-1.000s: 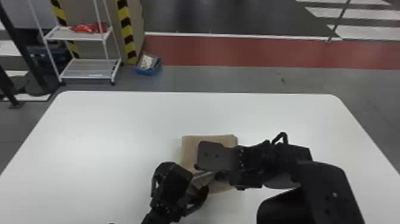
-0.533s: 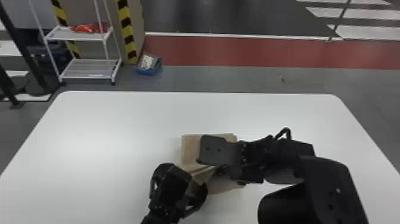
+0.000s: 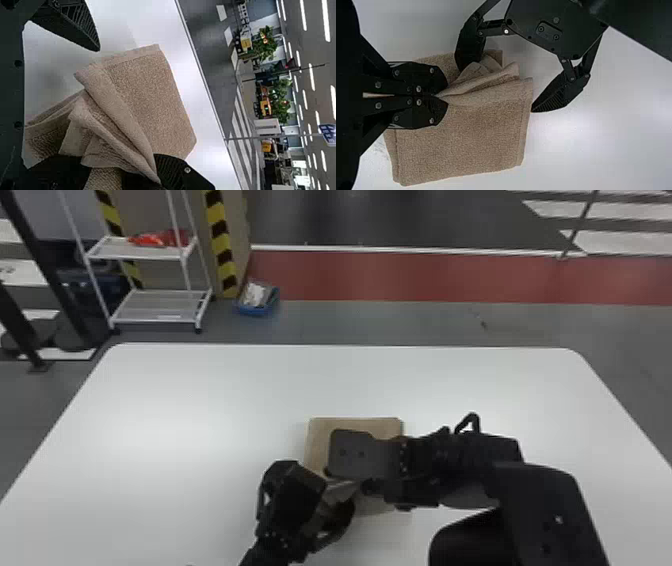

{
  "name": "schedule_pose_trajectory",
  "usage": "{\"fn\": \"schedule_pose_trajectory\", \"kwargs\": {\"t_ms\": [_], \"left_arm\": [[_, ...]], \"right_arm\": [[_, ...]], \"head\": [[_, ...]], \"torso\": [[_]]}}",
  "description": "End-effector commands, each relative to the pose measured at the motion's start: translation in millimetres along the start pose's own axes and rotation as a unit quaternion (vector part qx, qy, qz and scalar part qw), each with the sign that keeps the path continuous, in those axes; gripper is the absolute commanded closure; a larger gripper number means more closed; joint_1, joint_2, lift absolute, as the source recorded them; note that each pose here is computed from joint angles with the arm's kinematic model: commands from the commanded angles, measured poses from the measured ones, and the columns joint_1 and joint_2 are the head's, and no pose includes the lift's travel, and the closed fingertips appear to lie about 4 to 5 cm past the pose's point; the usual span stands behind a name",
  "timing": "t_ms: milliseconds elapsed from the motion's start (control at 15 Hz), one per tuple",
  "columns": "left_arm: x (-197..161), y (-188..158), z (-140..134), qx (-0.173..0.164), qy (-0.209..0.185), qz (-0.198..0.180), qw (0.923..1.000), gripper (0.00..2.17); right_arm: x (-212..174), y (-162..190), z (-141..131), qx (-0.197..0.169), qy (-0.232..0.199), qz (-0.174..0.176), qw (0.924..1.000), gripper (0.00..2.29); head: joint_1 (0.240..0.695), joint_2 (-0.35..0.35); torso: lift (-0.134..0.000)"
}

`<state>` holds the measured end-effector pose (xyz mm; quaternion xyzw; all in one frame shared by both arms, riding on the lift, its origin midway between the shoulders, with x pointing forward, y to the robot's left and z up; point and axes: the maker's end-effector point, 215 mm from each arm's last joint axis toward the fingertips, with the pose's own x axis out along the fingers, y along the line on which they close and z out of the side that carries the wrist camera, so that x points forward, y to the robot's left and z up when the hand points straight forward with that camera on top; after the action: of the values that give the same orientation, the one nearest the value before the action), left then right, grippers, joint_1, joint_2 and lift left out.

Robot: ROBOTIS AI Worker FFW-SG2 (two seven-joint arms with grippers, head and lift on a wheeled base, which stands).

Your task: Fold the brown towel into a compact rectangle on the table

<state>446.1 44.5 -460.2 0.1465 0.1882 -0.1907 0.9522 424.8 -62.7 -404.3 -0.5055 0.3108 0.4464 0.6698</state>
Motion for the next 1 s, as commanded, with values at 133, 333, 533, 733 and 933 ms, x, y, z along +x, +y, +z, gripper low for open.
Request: {"fn": "schedule_pose_trajectory", "kwargs": {"t_ms": [133,333,533,733,933], "left_arm": [[1,0,0,-0.001,0.000,0.000,1.0000,0.08],[2,1,-2,-0.001,0.002,0.000,1.0000,0.08],[2,4,-4,0.000,0.004,0.003,1.0000,0.08],[2,5,-4,0.000,0.004,0.003,1.0000,0.08],[2,4,-4,0.000,0.004,0.003,1.0000,0.08]], "right_arm": [[3,5,-5,0.035,0.001,0.010,0.9993,0.00],[-7,0,-2,0.063,-0.022,0.010,0.9977,0.04],[-29,-12,4,0.107,-0.067,0.007,0.9920,0.04],[-44,-26,-1,0.150,-0.095,0.000,0.9841,0.08],[-35,-31,-10,0.183,-0.095,0.006,0.9784,0.66]], "head": [[0.695,-0.025],[0.695,-0.029],[0.695,-0.028],[0.695,-0.027],[0.695,-0.036]], "torso": [[-0.124],[-0.124],[-0.124],[-0.124],[-0.124]]}}
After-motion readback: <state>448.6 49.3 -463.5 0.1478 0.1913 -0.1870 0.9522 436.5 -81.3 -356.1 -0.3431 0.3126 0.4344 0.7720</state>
